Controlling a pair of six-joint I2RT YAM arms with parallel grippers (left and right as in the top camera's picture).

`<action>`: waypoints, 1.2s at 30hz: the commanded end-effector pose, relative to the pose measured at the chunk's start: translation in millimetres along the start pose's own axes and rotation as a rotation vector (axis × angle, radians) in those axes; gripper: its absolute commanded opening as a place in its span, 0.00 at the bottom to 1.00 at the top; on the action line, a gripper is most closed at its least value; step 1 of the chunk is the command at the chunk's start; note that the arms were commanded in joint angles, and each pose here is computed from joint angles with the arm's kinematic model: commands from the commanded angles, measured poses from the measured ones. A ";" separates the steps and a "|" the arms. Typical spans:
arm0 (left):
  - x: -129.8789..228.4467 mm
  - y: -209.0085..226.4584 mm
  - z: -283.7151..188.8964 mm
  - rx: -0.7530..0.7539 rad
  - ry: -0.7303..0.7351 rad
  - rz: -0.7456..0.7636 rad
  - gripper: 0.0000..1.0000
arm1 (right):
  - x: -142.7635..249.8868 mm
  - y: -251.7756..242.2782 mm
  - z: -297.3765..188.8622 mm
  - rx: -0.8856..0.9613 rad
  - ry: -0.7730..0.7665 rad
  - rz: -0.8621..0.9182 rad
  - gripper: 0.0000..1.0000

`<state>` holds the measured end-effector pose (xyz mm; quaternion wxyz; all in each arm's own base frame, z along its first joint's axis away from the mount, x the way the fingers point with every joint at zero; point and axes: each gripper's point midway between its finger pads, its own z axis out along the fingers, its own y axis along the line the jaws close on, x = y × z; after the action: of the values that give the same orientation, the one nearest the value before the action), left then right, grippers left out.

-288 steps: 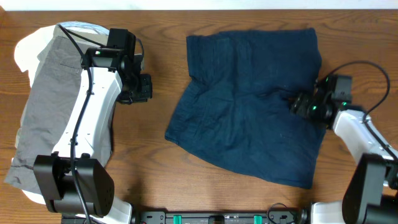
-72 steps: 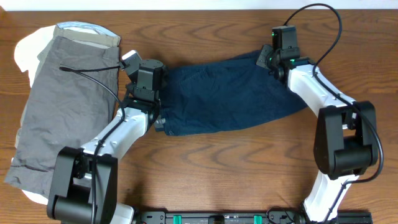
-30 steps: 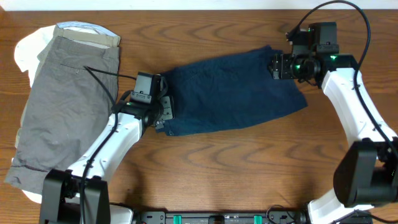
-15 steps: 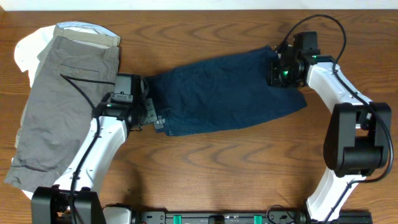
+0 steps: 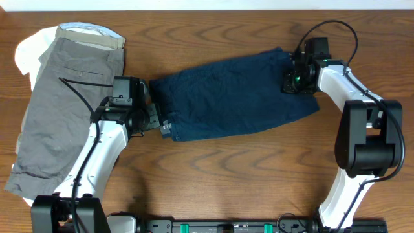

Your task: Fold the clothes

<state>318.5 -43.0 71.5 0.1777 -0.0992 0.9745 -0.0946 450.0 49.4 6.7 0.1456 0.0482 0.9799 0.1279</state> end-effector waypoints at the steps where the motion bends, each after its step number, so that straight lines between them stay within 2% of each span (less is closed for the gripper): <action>1: 0.7 -1.4 3.9 0.013 0.020 0.009 0.74 | 7.3 -14.9 11.8 0.043 0.029 0.041 0.02; 3: 3.7 0.3 9.7 0.007 0.040 0.006 0.84 | 11.3 -16.5 16.7 0.045 0.046 0.044 0.01; 6: 6.4 2.2 20.3 0.002 0.065 0.023 0.89 | 13.8 -17.7 20.3 0.046 0.056 0.047 0.01; 20: 2.5 -23.6 71.4 0.184 0.098 0.111 0.90 | 17.7 -18.4 20.6 0.049 0.072 0.049 0.01; 25: 9.8 -20.6 82.4 0.179 0.132 0.104 0.88 | 17.7 -18.3 20.6 0.049 0.072 0.049 0.01; 27: 14.3 -21.4 86.5 0.191 0.152 0.099 0.79 | 17.8 -18.4 20.6 0.049 0.072 0.050 0.01; 29: 17.0 -22.2 88.7 0.199 0.165 0.091 0.58 | 18.7 -18.5 20.6 0.050 0.075 0.051 0.01; 30: 17.3 -21.9 89.0 0.198 0.167 0.087 0.41 | 19.0 -18.5 20.5 0.050 0.077 0.051 0.01; 33: 16.4 -21.9 88.4 0.197 0.163 0.084 0.14 | 21.3 -18.9 20.3 0.051 0.086 0.053 0.01; 34: 15.7 -22.0 87.6 0.198 0.160 0.084 0.06 | 22.3 -19.1 20.2 0.052 0.090 0.054 0.01; 36: 14.9 -22.7 84.2 0.198 0.157 0.085 0.06 | 24.3 -18.9 20.0 0.052 0.098 0.056 0.01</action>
<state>348.9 -80.4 1.3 0.1335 -0.0276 0.9726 -0.1886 444.3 47.3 -1.6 0.1270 0.0576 0.9825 0.1233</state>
